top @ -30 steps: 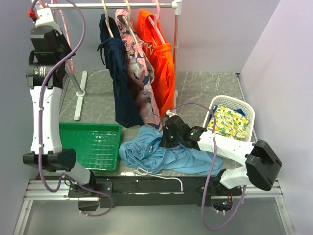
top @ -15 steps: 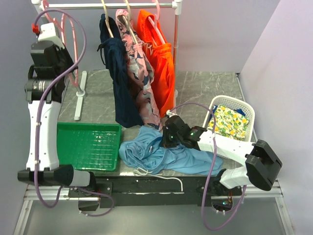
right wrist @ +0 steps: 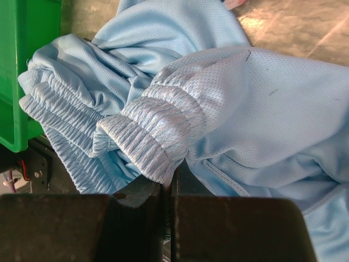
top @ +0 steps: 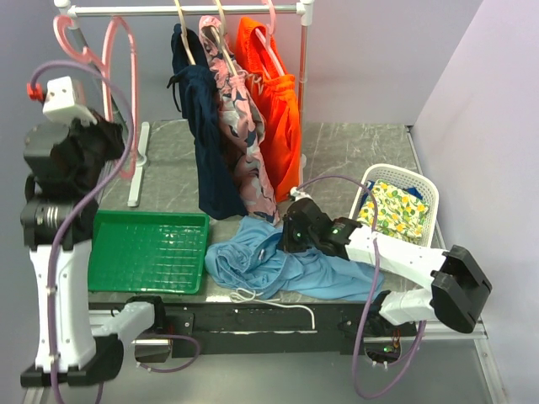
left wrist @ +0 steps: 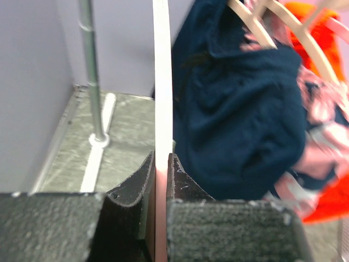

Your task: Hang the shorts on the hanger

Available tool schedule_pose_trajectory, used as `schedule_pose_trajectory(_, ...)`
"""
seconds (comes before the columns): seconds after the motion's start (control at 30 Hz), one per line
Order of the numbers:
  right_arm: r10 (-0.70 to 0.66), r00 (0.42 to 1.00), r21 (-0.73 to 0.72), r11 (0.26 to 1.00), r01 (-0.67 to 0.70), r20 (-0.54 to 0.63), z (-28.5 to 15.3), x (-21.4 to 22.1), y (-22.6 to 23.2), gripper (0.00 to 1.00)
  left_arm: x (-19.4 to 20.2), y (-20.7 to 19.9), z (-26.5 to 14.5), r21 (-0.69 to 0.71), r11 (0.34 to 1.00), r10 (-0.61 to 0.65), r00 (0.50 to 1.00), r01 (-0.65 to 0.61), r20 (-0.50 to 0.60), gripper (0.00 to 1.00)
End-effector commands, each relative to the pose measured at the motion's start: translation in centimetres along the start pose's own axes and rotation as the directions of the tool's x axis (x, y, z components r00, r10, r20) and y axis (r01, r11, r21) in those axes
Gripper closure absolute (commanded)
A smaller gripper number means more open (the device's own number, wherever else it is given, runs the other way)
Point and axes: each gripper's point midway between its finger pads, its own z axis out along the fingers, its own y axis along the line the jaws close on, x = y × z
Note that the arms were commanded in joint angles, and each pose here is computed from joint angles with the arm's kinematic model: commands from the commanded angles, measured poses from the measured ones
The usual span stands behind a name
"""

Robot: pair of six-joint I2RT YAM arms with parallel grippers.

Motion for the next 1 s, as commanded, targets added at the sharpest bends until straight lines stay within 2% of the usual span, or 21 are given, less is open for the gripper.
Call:
schedule_pose_trajectory(0.0, 0.001, 0.996, -0.001, 1.0, 0.0, 0.086, -1.9, -1.9, 0.6, 1.0, 1.0, -1.5, -3.1, 0.106, 0.993, -0.047, 0.999, 0.045, 0.023, 0.99)
schedule_pose_trajectory(0.33, 0.011, 0.994, 0.017, 1.0, -0.013, 0.112, -3.1, -1.6, -0.2, 1.0, 2.5, -0.2, -12.4, 0.105, 0.99, -0.104, 0.989, 0.092, 0.109, 0.99)
schedule_pose_trajectory(0.43, 0.016, 0.992, 0.036, 0.999, -0.021, 0.128, -3.6, -1.5, -0.9, 1.0, 1.7, -2.4, -16.2, 0.253, 0.965, -0.116, 0.978, 0.07, 0.173, 0.99)
schedule_pose_trajectory(0.5, 0.018, 0.991, 0.055, 0.998, -0.025, 0.13, -3.8, -1.3, -1.5, 1.0, 2.8, -5.5, -17.6, 0.432, 0.899, -0.121, 0.988, 0.069, 0.093, 0.99)
schedule_pose_trajectory(0.6, 0.021, 0.989, 0.076, 0.997, -0.033, 0.147, -4.4, -1.2, -2.2, 1.0, 6.1, -8.5, -17.2, 0.606, 0.789, -0.105, 0.994, 0.1, -0.027, 0.99)
schedule_pose_trajectory(0.73, 0.034, 0.981, 0.119, 0.991, -0.058, 0.19, -5.2, -1.3, -3.6, 1.0, 8.9, -9.9, -16.4, 0.672, 0.732, -0.028, 0.99, 0.112, -0.135, 0.99)
schedule_pose_trajectory(0.77, 0.042, 0.981, 0.13, 0.989, -0.068, 0.192, -5.3, -1.0, -4.0, 1.0, 9.4, -10.7, -16.9, 0.712, 0.693, -0.001, 0.987, 0.117, -0.162, 0.99)
schedule_pose_trajectory(0.83, 0.051, 0.977, 0.137, 0.987, -0.081, 0.208, -5.6, -1.1, -4.2, 1.0, 10.3, -11.2, -16.3, 0.723, 0.682, 0.054, 0.979, 0.107, -0.196, 0.99)
schedule_pose_trajectory(0.93, 0.068, 0.973, 0.153, 0.983, -0.104, 0.22, -5.7, -0.9, -4.9, 1.0, 12.8, -13.8, -17.6, 0.817, 0.563, 0.173, 0.95, 0.122, -0.261, 0.99)
schedule_pose_trajectory(0.97, 0.077, 0.972, 0.173, 0.978, -0.117, 0.223, -5.6, -0.7, -5.4, 1.0, 13.2, -14.1, -17.7, 0.822, 0.557, 0.2, 0.942, 0.116, -0.269, 0.99)
